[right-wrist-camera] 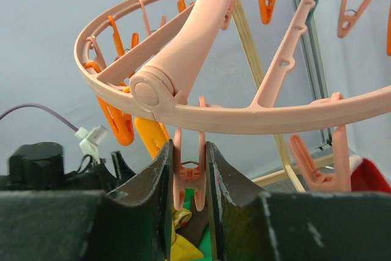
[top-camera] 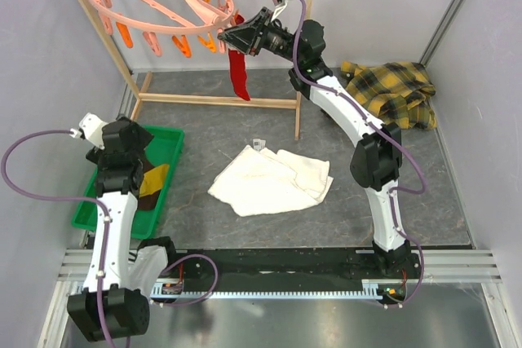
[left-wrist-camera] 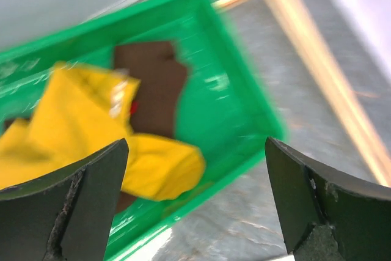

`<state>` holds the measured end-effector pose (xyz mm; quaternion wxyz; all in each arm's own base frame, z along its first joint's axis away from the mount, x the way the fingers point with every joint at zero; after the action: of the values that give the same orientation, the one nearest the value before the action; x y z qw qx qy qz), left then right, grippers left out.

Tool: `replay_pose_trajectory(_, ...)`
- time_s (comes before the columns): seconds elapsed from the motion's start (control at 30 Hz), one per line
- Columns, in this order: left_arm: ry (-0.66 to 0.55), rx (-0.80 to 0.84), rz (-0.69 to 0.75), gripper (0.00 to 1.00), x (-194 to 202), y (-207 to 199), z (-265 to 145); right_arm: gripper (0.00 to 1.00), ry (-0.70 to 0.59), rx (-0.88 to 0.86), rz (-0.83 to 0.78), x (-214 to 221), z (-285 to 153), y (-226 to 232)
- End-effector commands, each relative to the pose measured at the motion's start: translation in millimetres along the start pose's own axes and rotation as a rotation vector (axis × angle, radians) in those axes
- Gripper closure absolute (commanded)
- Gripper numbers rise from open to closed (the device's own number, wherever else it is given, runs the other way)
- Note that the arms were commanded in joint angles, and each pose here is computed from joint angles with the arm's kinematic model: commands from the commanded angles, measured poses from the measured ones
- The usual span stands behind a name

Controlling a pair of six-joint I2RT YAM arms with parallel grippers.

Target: Remove the socks clipped to the hanger

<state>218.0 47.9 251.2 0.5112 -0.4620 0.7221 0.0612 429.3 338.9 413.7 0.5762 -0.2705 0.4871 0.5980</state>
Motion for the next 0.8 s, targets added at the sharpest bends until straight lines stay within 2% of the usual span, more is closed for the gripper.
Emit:
replay_pose_trajectory(0.0,-0.159,0.347,0.067,0.02,-35.9,-31.9,-25.2,0.75,-0.065,0.008,-0.077,-38.7,5.5,43.2)
replay_pose_trajectory(0.17,-0.099,0.624,0.079,0.08,-16.4,-52.9,-30.0,0.76,-0.084,0.065,-0.076,-41.6,8.0,58.5)
replay_pose_trajectory(0.27,-0.112,0.786,0.075,0.12,-4.5,-73.6,-37.3,0.76,-0.076,0.101,-0.093,-43.4,12.2,72.2)
replay_pose_trajectory(0.5,-0.254,1.047,0.224,0.11,24.2,-123.1,-69.6,0.76,-0.091,0.178,-0.090,-45.2,22.6,97.5)
replay_pose_trajectory(0.63,-0.289,1.187,0.242,0.12,41.3,-133.9,-74.9,0.77,-0.095,0.219,-0.065,-42.1,25.3,102.0)
replay_pose_trajectory(0.77,-0.408,1.332,0.247,0.13,49.0,-142.6,-85.2,0.76,-0.103,0.214,-0.047,-39.4,30.1,112.7)
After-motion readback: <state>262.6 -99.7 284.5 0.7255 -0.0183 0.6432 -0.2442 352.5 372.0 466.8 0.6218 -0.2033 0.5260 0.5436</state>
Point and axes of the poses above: each gripper's point midway between its finger pads, its own z axis out along the fingers, its own y axis along the line the jaws close on, x = y × z, the point moved 9 cm from there along -z, back along the fingers, and after that the axes turned 4 degrees about -z, right-handed, at the moved point
